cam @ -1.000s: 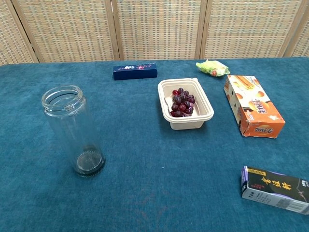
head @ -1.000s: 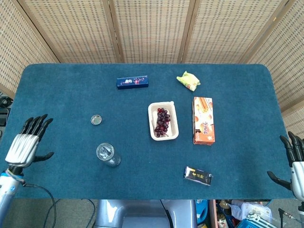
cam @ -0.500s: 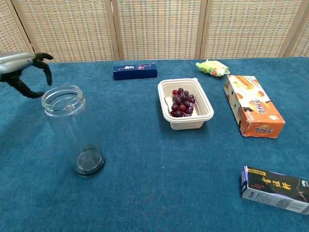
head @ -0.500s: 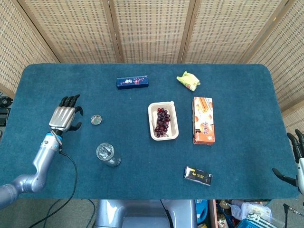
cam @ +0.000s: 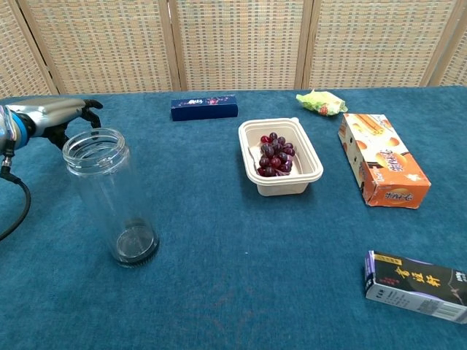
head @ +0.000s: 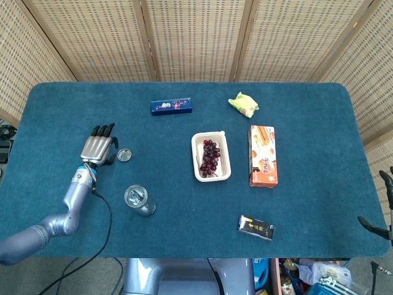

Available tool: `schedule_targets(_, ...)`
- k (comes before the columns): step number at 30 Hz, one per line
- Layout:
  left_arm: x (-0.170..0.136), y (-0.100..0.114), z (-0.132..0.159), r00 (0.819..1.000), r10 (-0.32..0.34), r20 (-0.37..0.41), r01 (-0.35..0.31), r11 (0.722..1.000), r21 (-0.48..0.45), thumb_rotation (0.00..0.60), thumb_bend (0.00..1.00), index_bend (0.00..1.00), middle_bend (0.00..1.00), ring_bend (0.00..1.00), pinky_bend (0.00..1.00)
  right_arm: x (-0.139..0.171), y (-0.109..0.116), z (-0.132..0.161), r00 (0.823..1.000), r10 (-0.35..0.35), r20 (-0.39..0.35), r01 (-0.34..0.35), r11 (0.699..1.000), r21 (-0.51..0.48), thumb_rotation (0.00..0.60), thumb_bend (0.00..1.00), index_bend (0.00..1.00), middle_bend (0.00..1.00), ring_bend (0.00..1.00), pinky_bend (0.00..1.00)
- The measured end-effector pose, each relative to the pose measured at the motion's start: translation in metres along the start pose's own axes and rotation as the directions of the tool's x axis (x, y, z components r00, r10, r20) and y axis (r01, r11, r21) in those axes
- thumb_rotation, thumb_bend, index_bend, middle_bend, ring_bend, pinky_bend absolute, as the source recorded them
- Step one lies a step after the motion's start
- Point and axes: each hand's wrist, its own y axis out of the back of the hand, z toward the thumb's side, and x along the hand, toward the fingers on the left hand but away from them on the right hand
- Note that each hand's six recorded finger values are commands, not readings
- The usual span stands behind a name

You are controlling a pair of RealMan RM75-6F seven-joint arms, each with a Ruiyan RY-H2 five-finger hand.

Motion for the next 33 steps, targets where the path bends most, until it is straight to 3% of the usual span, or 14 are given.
schedule_targets(14, 0.016, -0.019, 0.008, 1.000, -0.026, -0.014, 0.026, 1.000, 0.009, 0.600, 0.43, 0.49, 0.00, 0.00, 0.00, -0.002, 0.001, -0.007, 1.000, 0.008, 0.016, -0.007, 1.000, -0.013, 0.600, 0.00, 0.00, 0.00, 0.00, 0.00)
schedule_targets(22, 0.020, -0.019, 0.014, 1.000, 0.018, 0.001, -0.018, 1.000, 0.000, 0.600, 0.43, 0.60, 0.00, 0.00, 0.00, -0.003, -0.001, -0.008, 1.000, 0.018, 0.014, -0.018, 1.000, -0.016, 0.600, 0.00, 0.00, 0.00, 0.00, 0.00)
schedule_targets(33, 0.019, -0.014, 0.011, 0.999, 0.049, 0.004, -0.049, 0.999, 0.005, 0.600, 0.43, 0.60, 0.00, 0.00, 0.00, -0.003, -0.002, -0.007, 1.000, 0.026, 0.011, -0.026, 1.000, -0.017, 0.600, 0.00, 0.00, 0.00, 0.00, 0.00)
